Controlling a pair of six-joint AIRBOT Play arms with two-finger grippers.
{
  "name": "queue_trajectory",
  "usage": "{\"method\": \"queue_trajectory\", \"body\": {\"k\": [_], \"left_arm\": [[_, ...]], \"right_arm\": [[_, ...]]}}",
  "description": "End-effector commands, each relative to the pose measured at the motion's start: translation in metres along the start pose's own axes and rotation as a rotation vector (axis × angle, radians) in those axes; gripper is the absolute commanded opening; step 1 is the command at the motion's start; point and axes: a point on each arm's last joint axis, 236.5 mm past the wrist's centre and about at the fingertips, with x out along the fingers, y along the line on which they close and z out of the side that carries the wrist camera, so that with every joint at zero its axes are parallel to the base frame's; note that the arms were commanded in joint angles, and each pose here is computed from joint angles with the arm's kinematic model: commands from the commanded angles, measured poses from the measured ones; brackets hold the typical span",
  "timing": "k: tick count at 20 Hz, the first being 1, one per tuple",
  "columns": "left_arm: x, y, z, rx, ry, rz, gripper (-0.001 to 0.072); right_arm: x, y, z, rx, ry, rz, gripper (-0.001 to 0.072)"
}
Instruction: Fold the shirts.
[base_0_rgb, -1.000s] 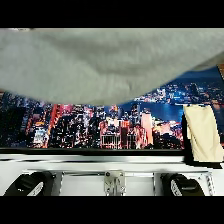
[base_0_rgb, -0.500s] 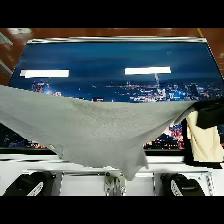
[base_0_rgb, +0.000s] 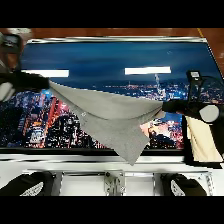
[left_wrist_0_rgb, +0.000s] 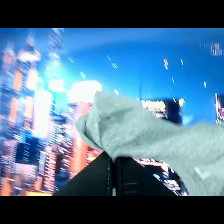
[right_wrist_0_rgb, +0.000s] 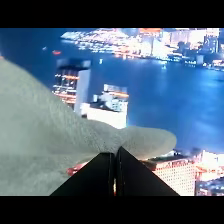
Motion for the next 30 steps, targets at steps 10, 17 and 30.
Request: {"method": "queue_trajectory", "body": {"k": [10, 17, 30], "left_arm": [[0.044, -0.076, -0.098, 0.029, 0.493, -0.271, 0.0603], [-0.017, -0.173, -0.209, -0.287, 0.720, -0.652, 0.0685], [0.021, -0.297, -0.300, -0.596, 0.705, -0.678, 0.0664]], "right_arm": [[0.077, 0.005, -0.023, 0.270, 0.101, 0.080, 0.0056], [0.064, 0.010, -0.035, 0.226, 0.154, 0.090, 0.0057], [0.063, 0.012, -0.040, 0.206, 0.178, 0.097, 0.0057]]}}
